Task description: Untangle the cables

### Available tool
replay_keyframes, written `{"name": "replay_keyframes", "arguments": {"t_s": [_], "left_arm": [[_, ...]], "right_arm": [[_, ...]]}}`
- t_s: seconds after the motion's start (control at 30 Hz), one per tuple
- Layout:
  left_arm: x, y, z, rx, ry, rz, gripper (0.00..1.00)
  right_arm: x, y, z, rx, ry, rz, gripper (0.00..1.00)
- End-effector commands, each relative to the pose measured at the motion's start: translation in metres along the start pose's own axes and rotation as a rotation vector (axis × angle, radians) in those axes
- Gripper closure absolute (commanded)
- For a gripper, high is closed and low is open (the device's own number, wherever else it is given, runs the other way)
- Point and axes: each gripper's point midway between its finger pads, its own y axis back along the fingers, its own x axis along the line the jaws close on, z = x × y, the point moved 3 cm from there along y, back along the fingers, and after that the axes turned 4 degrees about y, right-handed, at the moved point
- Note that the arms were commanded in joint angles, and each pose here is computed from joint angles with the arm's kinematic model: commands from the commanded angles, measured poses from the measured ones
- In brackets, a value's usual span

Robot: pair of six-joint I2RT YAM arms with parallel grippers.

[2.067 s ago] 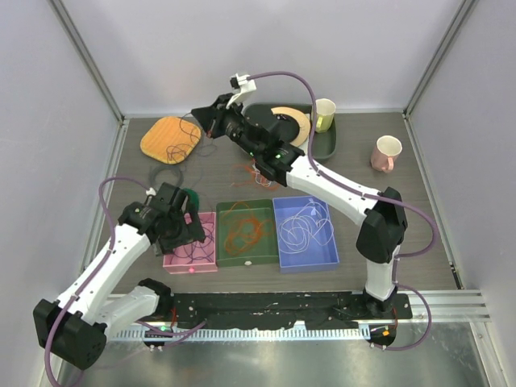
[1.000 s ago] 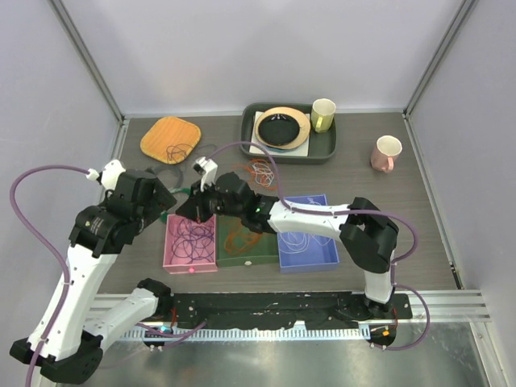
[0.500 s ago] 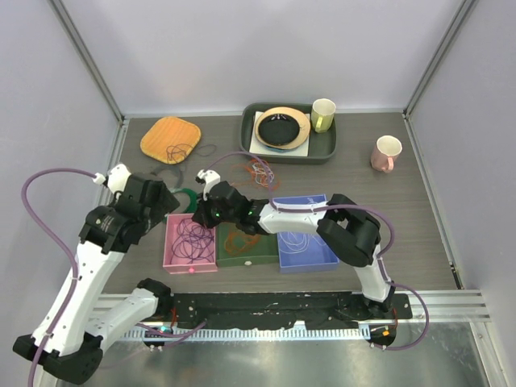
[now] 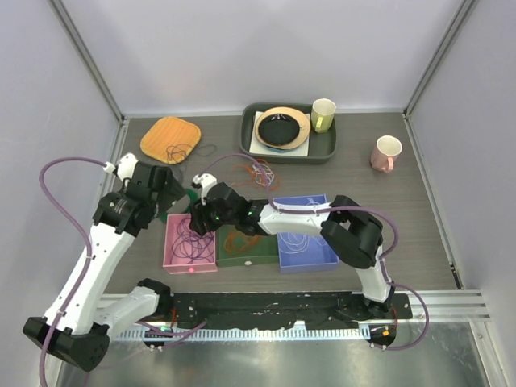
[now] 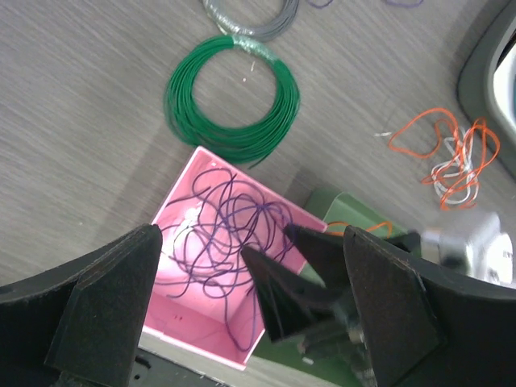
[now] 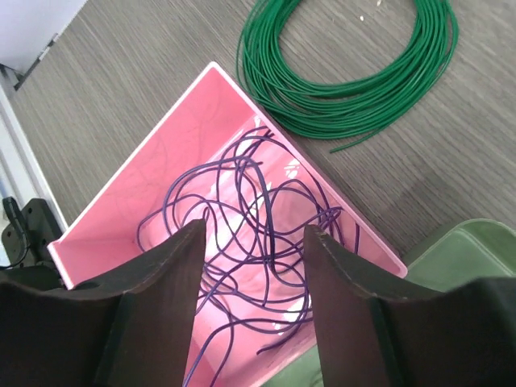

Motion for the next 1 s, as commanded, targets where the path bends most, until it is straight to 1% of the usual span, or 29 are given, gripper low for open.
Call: {"name": "replay_keyframes", "arguments": {"t_s": [0.0,0.1,0.17,0.2,0.27,0.3,0.33,0.37,0.4,0.43,0.47,0.5,0.53,0.57,0.6,0.63,0.67,0.73,0.77,0.83,0.9,0.93,0.97], "left_arm": [[-0.020,-0.015,0.016,0.001,0.076,-0.085,0.00],[-0.027,-0.031,0.024,0.017,0.125,-0.097,0.00],[-0.032,-0.043,0.028,0.025,0.133,-0.110,0.00],[-0.037,-0.058,0.034,0.021,0.134,-0.112,0.00],[-0.048,-0.072,0.038,0.029,0.114,-0.141,0.00],[-0.055,-0.084,0.048,-0.003,0.077,-0.166,0.00],[-0.059,-0.102,0.049,0.006,0.052,-0.144,0.00],[-0.062,-0.114,0.052,0.011,0.035,-0.134,0.00],[-0.060,-0.125,0.057,0.024,0.035,-0.119,0.00],[-0.065,-0.146,0.057,0.061,-0.014,-0.110,0.00],[-0.071,-0.157,0.061,0.069,-0.023,-0.134,0.00],[-0.069,-0.169,0.066,0.066,-0.023,-0.114,0.00],[-0.078,-0.175,0.077,0.059,-0.059,-0.133,0.00],[-0.084,-0.194,0.065,0.131,-0.093,-0.158,0.00],[-0.089,-0.204,0.064,0.146,-0.131,-0.176,0.00],[-0.098,-0.209,0.075,0.122,-0.177,-0.199,0.00],[-0.093,-0.231,0.069,0.133,-0.208,-0.152,0.00],[-0.096,-0.243,0.077,0.124,-0.264,-0.133,0.00],[-0.088,-0.259,0.069,0.156,-0.320,-0.093,0.00],[-0.085,-0.271,0.075,0.135,-0.338,-0.036,0.00],[-0.080,-0.289,0.066,0.170,-0.368,-0.011,0.00],[-0.087,-0.290,0.073,0.162,-0.368,-0.016,0.01],[-0.086,-0.292,0.072,0.177,-0.376,-0.010,0.02]], "right_arm": [[0.029,0.046,0.067,-0.195,0.021,0.077,0.38],[0.023,0.061,0.077,-0.246,0.017,0.050,0.29],[0.014,0.069,0.083,-0.265,-0.011,0.036,0.25],[0.007,0.071,0.079,-0.260,-0.030,0.025,0.24],[-0.012,0.085,0.093,-0.314,-0.076,0.001,0.22],[-0.022,0.088,0.085,-0.307,-0.113,-0.010,0.22],[-0.026,0.099,0.097,-0.357,-0.134,0.000,0.22],[-0.042,0.105,0.101,-0.376,-0.163,-0.016,0.21],[-0.051,0.109,0.093,-0.372,-0.196,-0.026,0.21],[-0.054,0.120,0.102,-0.411,-0.203,-0.020,0.21],[-0.066,0.127,0.103,-0.426,-0.215,-0.044,0.21],[-0.074,0.130,0.095,-0.421,-0.219,-0.069,0.21],[-0.080,0.135,0.095,-0.435,-0.215,-0.098,0.21],[-0.088,0.145,0.101,-0.468,-0.216,-0.145,0.21],[-0.093,0.148,0.096,-0.466,-0.214,-0.172,0.21],[-0.100,0.153,0.095,-0.476,-0.203,-0.217,0.21],[-0.100,0.161,0.098,-0.493,-0.196,-0.229,0.21],[-0.106,0.168,0.094,-0.492,-0.185,-0.270,0.21],[-0.110,0.173,0.094,-0.504,-0.181,-0.298,0.21],[-0.115,0.184,0.093,-0.523,-0.177,-0.337,0.20],[-0.120,0.195,0.093,-0.547,-0.173,-0.383,0.20],[-0.123,0.198,0.094,-0.554,-0.173,-0.397,0.20],[-0.124,0.201,0.094,-0.556,-0.169,-0.406,0.20]]}}
